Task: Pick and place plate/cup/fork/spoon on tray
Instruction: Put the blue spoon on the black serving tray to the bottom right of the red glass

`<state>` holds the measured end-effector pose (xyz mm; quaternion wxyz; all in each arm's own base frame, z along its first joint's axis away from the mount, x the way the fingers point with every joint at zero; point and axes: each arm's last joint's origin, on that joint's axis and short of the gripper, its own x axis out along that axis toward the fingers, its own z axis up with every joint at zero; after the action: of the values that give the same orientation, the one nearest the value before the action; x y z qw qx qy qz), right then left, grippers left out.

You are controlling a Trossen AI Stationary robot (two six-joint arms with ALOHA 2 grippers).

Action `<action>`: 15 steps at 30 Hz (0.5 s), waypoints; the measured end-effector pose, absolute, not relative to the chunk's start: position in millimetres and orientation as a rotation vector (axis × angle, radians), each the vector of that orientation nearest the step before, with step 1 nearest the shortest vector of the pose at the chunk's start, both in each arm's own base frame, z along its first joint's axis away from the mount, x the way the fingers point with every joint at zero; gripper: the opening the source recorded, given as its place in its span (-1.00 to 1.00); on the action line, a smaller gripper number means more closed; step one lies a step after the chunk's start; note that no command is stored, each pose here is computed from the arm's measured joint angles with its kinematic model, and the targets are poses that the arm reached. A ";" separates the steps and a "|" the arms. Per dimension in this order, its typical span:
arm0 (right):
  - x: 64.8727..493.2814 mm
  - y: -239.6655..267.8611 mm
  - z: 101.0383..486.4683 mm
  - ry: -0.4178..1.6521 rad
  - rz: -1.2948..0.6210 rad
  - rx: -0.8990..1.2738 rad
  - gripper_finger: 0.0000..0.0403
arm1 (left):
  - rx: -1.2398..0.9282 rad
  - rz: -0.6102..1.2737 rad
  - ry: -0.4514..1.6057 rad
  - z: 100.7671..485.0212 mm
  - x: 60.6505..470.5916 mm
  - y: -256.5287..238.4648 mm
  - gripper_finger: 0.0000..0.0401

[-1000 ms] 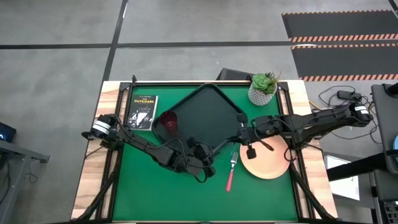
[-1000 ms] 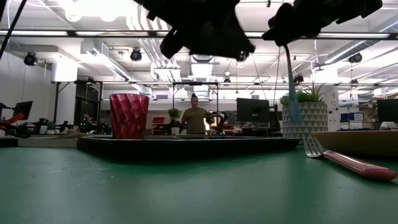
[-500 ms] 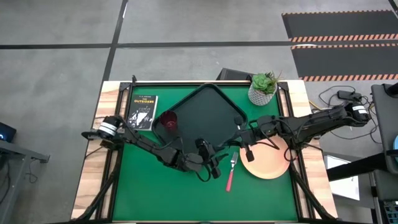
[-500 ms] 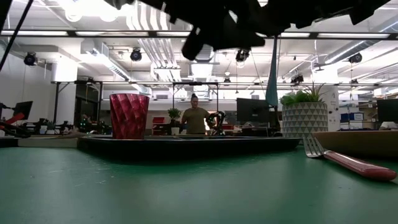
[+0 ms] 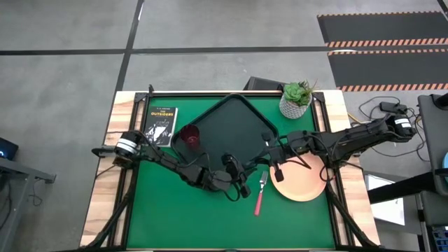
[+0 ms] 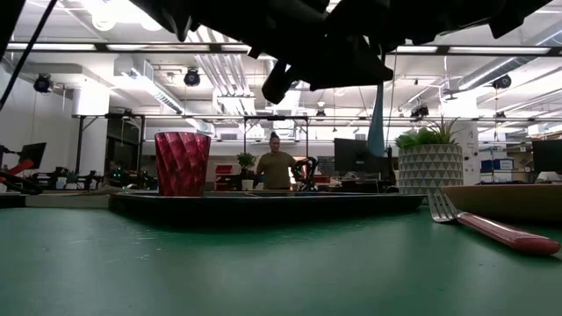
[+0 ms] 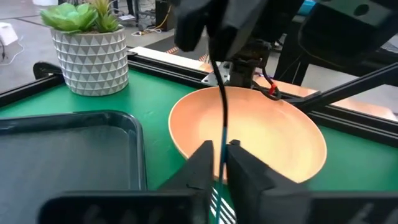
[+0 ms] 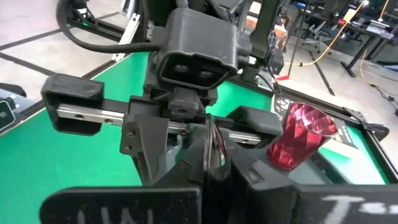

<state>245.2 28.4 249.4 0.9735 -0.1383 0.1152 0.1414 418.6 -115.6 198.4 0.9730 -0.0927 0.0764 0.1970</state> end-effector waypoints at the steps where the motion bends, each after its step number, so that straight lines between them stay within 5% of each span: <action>1: 245.2 28.3 249.5 0.232 0.283 -0.279 -0.94 | -0.187 0.397 0.154 198.4 418.6 -115.6 -0.96; 6: 245.8 28.7 252.0 0.209 0.284 -0.249 -0.86 | -0.195 0.411 0.145 199.0 418.5 -115.4 -0.99; 15: 242.6 25.5 263.6 0.144 0.173 -0.238 -0.29 | -0.243 0.529 0.090 200.6 417.1 -113.3 -1.00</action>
<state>242.6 25.5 263.6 0.9866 -0.1184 0.0716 0.0863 417.1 -113.3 200.6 0.9569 -0.1197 0.0445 0.2608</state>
